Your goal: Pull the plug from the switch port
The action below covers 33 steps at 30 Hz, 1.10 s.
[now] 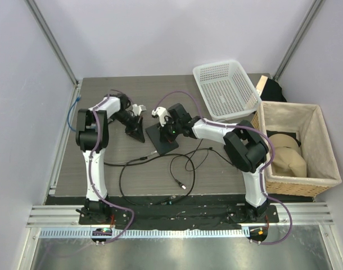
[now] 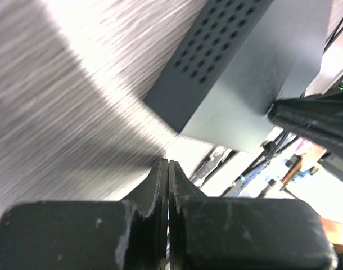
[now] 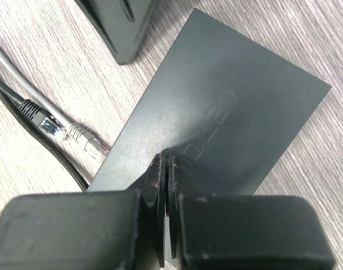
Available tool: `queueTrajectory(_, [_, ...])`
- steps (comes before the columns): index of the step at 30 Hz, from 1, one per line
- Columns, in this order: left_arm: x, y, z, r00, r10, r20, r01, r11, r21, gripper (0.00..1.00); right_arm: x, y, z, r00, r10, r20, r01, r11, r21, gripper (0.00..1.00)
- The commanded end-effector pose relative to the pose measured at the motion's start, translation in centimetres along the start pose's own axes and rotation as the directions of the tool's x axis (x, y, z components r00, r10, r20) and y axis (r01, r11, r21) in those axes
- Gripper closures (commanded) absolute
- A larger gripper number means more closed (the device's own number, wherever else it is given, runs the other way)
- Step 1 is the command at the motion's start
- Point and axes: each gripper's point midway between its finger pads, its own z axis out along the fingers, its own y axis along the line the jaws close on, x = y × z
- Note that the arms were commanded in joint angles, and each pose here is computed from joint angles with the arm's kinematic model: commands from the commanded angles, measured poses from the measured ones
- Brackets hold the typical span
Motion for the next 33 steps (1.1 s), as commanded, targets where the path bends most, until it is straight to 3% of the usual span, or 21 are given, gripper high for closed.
queueTrajectory(1, [1.2,2.2,-1.1,1.0,0.027,-0.01,-0.028,0.996,-0.09,1.0,9.2,-0.4,-0.1,0.962,0.059,-0.268,-0.045,0.997,0.056,0.98])
queueTrajectory(4, [1.1,0.0,-2.7,0.996,0.08,0.05,-0.078,0.996,-0.041,1.0,9.0,-0.4,-0.1,0.963,0.058,-0.263,-0.044,0.997,0.059,0.98])
queueTrajectory(6, [1.5,-1.0,-3.1,0.987,0.138,0.087,-0.136,0.99,-0.025,0.72,8.9,-0.5,-0.1,0.963,0.057,-0.265,-0.043,0.997,0.06,0.98])
queueTrajectory(9, [2.0,-1.7,-4.5,0.943,0.302,0.141,-0.288,0.951,-0.114,0.29,8.1,-0.7,-0.3,0.967,0.058,-0.249,-0.043,0.997,0.065,0.96])
queueTrajectory(11, [2.9,-2.1,-4.9,0.91,0.391,0.139,-0.372,0.917,-0.144,0.18,7.1,-1.0,-0.5,0.972,0.061,-0.225,-0.046,0.996,0.073,0.94])
queueTrajectory(13, [3.8,-1.7,-4.9,0.89,0.447,0.091,-0.429,0.887,-0.171,0.14,5.7,-1.6,-1.1,0.979,0.064,-0.194,-0.048,0.995,0.085,0.94])
queueTrajectory(14, [4.3,-1.6,-4.9,0.884,0.463,0.067,-0.446,0.876,-0.182,0.02,5.3,-1.8,-1.3,0.98,0.065,-0.186,-0.049,0.995,0.089,0.94])
queueTrajectory(19, [7.1,0.0,-3.9,0.835,0.547,-0.066,-0.545,0.805,-0.234,0.01,1.6,-3.7,-3.7,0.994,0.045,-0.102,-0.031,0.991,0.133,0.92])
queueTrajectory(25, [8.2,-0.2,-2.2,0.695,0.698,-0.171,-0.709,0.627,-0.322,0.0,-2.5,-8.5,-8.2,0.995,0.096,0.02,-0.098,0.964,0.248,0.91])
queueTrajectory(33, [10.2,1.5,0.5,0.568,0.738,-0.364,-0.816,0.447,-0.367,0.0,-5.4,-14.9,-14.3,0.979,0.142,0.148,-0.187,0.913,0.363,0.89])
